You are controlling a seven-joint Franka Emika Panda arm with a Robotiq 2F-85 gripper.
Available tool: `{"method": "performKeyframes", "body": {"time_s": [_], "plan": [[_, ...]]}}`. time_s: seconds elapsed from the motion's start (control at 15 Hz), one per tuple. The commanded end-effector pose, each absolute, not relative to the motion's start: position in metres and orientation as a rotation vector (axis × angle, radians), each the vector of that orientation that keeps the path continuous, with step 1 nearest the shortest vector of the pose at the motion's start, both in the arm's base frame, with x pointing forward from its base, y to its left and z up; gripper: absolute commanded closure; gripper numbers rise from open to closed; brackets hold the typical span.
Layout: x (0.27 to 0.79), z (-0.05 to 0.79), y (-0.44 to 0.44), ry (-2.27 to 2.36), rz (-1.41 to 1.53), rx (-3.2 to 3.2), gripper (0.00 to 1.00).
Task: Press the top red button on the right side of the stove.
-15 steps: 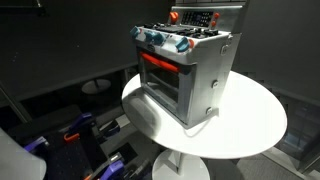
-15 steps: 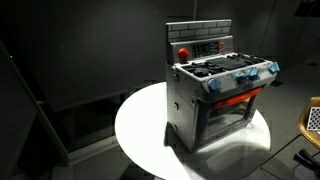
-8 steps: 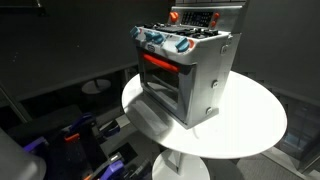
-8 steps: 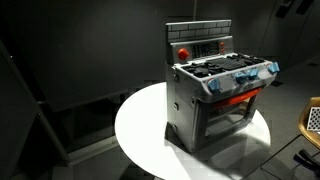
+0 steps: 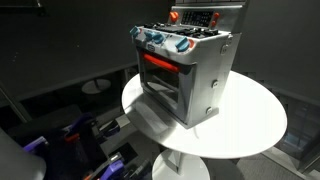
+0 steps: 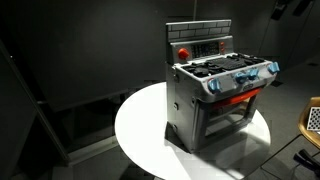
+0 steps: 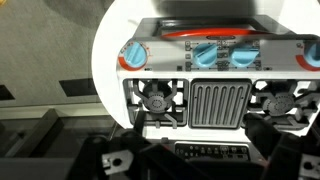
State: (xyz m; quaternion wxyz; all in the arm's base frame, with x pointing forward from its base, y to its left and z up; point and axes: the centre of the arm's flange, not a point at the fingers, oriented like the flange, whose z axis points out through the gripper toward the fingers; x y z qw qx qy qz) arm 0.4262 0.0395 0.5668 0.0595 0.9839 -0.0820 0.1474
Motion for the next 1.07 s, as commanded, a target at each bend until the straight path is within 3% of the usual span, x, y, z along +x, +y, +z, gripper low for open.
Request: {"method": "performKeyframes", "body": {"time_s": [0.0, 0.33, 1.0], "plan": [[0.437, 0.568, 0.038, -0.325, 0.550, 2.917, 0.00], [0.459, 0.564, 0.030, -0.424, 0.703, 2.862, 0.00], [0.502, 0.524, -0.013, -0.654, 0.727, 2.759, 0.00]]}}
